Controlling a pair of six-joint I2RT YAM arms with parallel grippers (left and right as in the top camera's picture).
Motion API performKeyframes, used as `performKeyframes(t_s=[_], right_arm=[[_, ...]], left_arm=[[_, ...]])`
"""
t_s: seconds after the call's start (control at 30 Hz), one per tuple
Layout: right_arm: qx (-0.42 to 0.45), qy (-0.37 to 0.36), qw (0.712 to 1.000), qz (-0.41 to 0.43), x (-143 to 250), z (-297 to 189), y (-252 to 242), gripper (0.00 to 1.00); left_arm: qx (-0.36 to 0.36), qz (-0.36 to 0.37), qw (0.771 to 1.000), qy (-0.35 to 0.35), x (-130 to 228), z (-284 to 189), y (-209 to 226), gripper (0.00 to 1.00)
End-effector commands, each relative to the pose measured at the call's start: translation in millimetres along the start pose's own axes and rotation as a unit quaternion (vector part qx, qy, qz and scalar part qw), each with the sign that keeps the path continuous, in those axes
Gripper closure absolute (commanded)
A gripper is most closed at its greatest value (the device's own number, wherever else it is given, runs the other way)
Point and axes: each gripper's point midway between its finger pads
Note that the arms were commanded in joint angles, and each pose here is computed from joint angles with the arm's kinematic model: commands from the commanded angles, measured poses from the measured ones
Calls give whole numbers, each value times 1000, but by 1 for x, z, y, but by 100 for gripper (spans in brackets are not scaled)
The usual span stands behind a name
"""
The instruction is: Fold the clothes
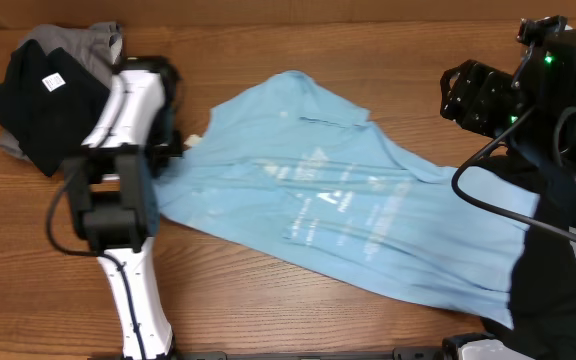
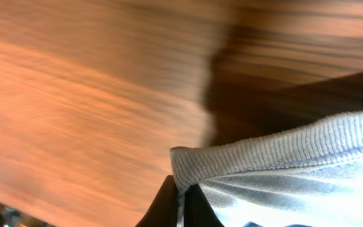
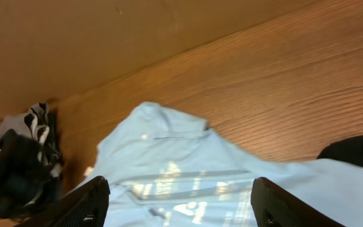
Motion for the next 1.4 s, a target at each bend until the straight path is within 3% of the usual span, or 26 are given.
performKeyframes(t_s=[0.0, 0.2, 0.3, 0.4, 0.57, 0.8, 0.97, 1.13, 1.37], right_arm=[[20, -15, 1000, 4, -7, -6, -8, 23], [45, -3, 999, 10, -4, 3, -19, 21], [51, 19, 998, 18, 1, 16, -23, 20], [50, 25, 998, 25, 2, 21, -23, 20], [52, 31, 998, 25, 5, 19, -24, 18], [50, 42, 998, 26, 10, 19, -23, 18], [44, 58, 997, 26, 18, 18, -21, 19], [44, 78, 996, 27, 28, 17, -22, 19], [47, 90, 994, 34, 34, 16, -23, 19]], left_arm=[[21, -59, 997, -50, -13, -40, 42, 96], [103, -64, 984, -130, -2, -111, 63, 92], [239, 10, 954, -181, 16, -169, 28, 50], [290, 82, 928, -218, 24, -197, -1, 19], [269, 116, 927, -236, 18, -191, -38, 12], [271, 192, 910, -248, -8, -158, -121, 21], [267, 219, 904, -253, -32, -118, -170, 44], [270, 219, 902, -258, -51, -90, -193, 51], [254, 215, 910, -249, -64, -55, -204, 79]])
Point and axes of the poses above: each gripper's point midway between its finger pads, its own z axis out along the fingers, its own y axis along the line the jaws close on, x = y × z, and after that the axes turned 15 degrees about -z, right-handed
